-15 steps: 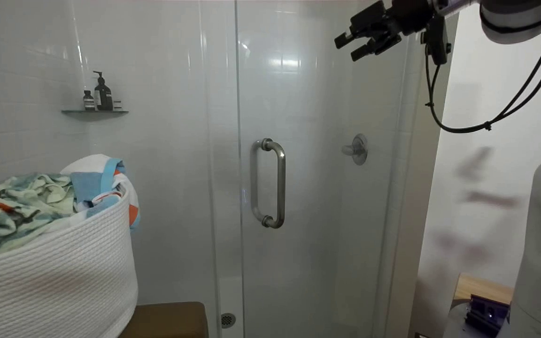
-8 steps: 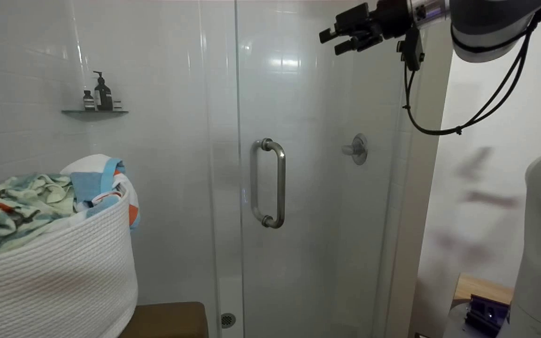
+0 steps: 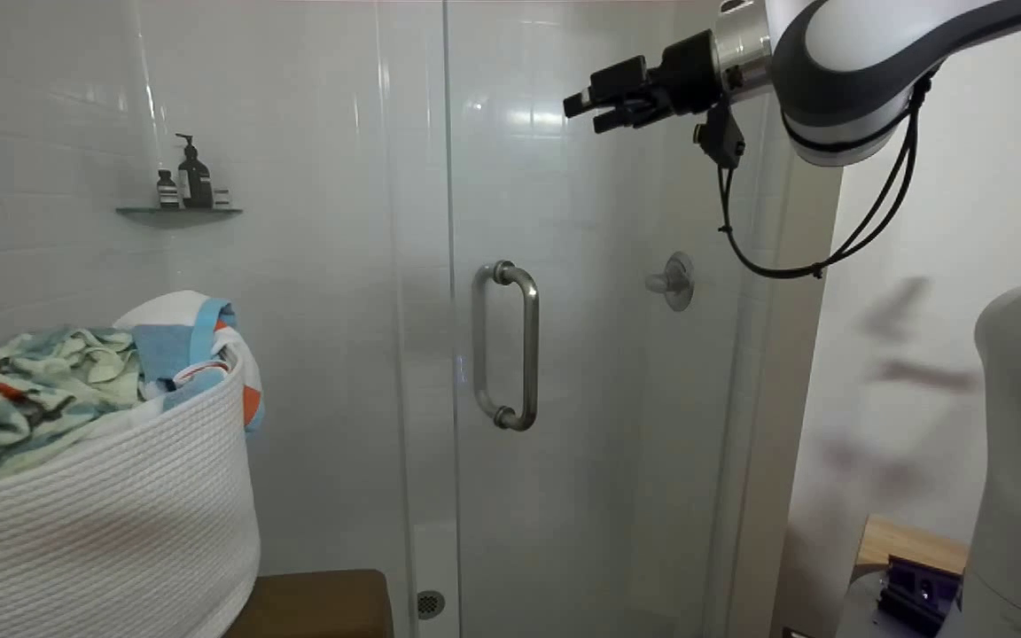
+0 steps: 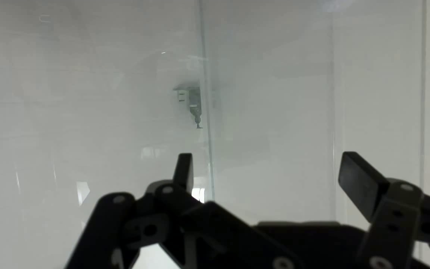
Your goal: Open and close the glass door.
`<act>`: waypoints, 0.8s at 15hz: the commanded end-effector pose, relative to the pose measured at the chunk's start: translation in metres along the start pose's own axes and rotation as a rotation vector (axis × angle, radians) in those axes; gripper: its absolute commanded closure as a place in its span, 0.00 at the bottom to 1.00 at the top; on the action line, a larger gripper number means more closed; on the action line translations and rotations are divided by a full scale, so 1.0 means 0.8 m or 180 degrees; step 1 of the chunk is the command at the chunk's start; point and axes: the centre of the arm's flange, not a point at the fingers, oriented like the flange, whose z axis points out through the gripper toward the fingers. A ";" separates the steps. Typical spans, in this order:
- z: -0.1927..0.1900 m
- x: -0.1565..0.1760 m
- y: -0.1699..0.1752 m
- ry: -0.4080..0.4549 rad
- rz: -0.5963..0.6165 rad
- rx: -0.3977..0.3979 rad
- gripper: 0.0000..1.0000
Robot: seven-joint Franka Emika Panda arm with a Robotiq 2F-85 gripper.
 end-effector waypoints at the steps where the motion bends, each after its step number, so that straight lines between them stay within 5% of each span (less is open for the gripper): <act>1: 0.034 -0.021 0.006 0.0095 -0.0242 -0.0067 0.00; 12: 0.079 -0.022 0.028 0.0272 -0.0509 -0.0177 0.00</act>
